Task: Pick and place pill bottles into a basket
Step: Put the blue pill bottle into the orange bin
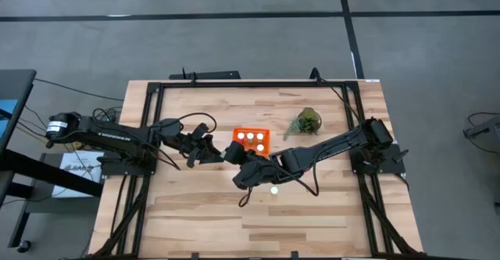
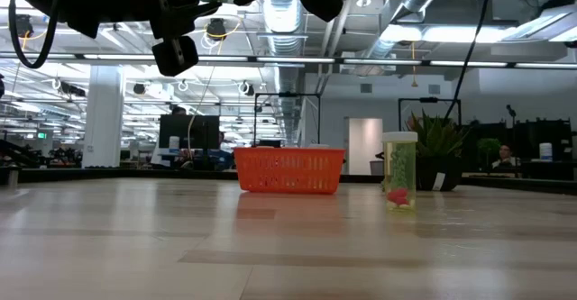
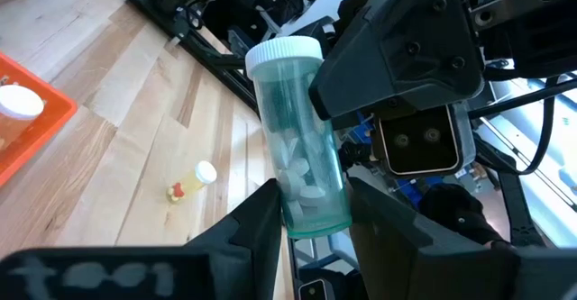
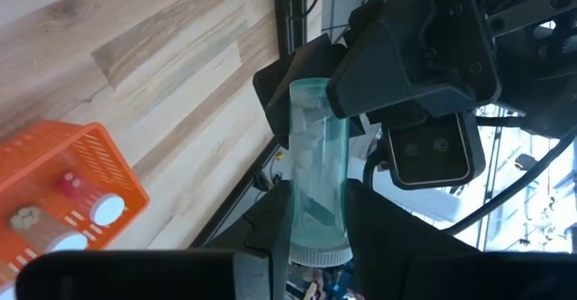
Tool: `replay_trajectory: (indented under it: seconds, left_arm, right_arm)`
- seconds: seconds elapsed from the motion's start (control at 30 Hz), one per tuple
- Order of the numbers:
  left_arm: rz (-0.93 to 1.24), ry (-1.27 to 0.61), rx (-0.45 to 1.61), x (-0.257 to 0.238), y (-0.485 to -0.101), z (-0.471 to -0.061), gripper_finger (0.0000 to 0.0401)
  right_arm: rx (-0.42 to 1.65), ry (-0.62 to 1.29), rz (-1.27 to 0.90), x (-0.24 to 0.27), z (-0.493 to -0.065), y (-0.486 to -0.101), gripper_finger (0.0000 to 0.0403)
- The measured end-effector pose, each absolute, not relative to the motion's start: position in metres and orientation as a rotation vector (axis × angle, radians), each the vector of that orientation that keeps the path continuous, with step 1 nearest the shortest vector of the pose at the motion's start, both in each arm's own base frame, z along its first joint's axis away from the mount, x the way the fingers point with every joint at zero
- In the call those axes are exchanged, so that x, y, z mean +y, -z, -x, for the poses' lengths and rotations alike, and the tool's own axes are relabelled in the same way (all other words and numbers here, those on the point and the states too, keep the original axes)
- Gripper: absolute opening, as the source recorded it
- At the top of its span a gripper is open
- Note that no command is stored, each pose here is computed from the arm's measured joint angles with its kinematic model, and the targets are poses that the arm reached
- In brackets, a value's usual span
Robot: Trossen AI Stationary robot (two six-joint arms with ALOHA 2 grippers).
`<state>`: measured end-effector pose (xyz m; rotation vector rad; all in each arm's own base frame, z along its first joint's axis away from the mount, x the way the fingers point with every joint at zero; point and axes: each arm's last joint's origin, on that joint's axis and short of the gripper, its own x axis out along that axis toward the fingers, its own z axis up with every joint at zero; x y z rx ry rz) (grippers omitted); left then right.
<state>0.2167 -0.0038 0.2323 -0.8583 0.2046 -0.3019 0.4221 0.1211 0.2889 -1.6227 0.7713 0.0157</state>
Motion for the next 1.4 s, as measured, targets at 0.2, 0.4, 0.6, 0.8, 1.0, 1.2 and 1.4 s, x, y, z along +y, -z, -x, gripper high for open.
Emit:
replay_trajectory:
  seconds: [0.2,0.4,0.6,0.8,1.0,1.2,1.4]
  left_arm:
    - [0.844,0.303,0.202,-0.004,-0.232,-0.217,0.0102]
    - [0.826,0.285,0.200,-0.003,-0.232,-0.217,0.0100]
    - [0.813,0.271,0.208,-0.003,-0.230,-0.217,0.0099]
    - [0.803,0.263,0.211,-0.003,-0.229,-0.217,0.0098]
    - [0.785,0.244,0.207,-0.002,-0.229,-0.217,0.0097]
    - [0.741,0.188,0.223,-0.001,-0.225,-0.217,0.0097]
    - [0.690,0.116,0.234,0.001,-0.221,-0.217,0.0097]
  right_arm:
    - [0.772,-0.013,1.621,0.121,-0.422,-0.289,0.0088]
    - [0.772,-0.004,1.612,0.121,-0.422,-0.289,0.0088]
    - [0.775,-0.005,1.610,0.121,-0.422,-0.289,0.0091]
    - [0.772,0.011,1.599,0.119,-0.423,-0.290,0.0131]
    - [0.772,0.056,1.588,0.115,-0.425,-0.292,0.0182]
    - [0.775,0.086,1.581,0.115,-0.425,-0.293,0.0220]
    - [0.763,0.111,1.517,0.115,-0.425,-0.293,0.0233]
